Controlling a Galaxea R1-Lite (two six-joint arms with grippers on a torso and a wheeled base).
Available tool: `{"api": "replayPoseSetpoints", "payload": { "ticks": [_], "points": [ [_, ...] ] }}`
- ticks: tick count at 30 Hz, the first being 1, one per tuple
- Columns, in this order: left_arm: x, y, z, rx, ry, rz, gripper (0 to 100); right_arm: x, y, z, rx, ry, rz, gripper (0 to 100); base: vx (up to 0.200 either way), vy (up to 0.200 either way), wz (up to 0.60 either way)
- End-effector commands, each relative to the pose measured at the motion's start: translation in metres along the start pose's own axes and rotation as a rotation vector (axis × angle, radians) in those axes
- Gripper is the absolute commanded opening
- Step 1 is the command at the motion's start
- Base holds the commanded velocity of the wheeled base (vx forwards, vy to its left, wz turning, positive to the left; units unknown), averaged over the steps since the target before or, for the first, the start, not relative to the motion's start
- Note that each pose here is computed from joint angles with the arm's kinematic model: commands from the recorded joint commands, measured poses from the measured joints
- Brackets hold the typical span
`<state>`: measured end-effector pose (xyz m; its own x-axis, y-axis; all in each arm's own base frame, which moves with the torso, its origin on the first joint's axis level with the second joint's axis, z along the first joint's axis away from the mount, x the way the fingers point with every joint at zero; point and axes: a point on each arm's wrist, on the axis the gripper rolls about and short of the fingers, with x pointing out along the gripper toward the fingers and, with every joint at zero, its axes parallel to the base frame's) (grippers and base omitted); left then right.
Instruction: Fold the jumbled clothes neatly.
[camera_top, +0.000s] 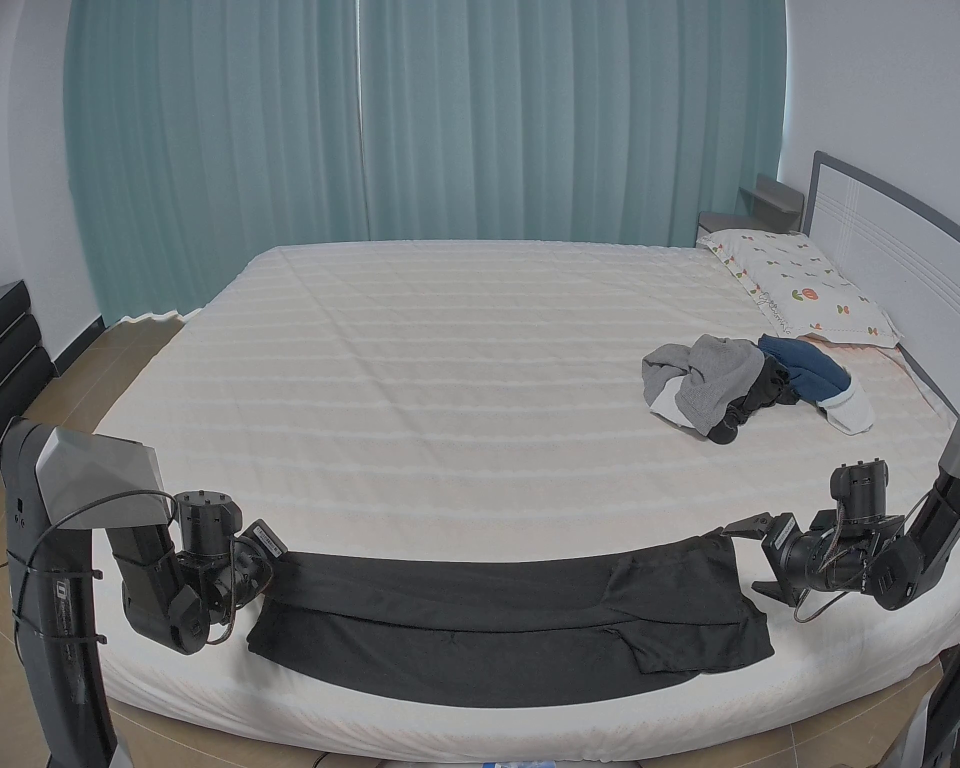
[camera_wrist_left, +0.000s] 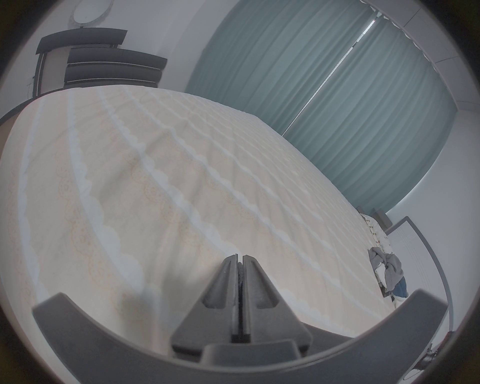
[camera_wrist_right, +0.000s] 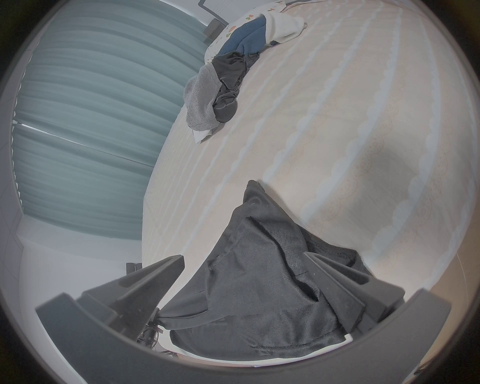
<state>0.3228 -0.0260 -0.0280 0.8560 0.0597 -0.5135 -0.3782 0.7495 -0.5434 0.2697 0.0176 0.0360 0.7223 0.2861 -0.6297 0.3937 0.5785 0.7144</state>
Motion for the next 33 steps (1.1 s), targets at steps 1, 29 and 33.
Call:
{"api": "replayPoseSetpoints", "payload": {
  "ticks": [1,29,33],
  "points": [
    [0.003,0.003,-0.004,0.004,0.012,0.011,0,0.0,0.0,0.0,0.0,0.002,0.0,100,0.0,0.0,0.0],
    [-0.08,0.017,-0.012,0.073,0.048,0.034,100,-0.014,0.004,-0.001,-0.011,-0.018,0.026,100,-0.043,0.0,0.0],
    [-0.092,0.022,-0.021,0.069,0.096,0.051,100,-0.014,0.004,-0.002,-0.011,-0.016,0.025,100,0.0,0.0,0.0]
  ]
}}
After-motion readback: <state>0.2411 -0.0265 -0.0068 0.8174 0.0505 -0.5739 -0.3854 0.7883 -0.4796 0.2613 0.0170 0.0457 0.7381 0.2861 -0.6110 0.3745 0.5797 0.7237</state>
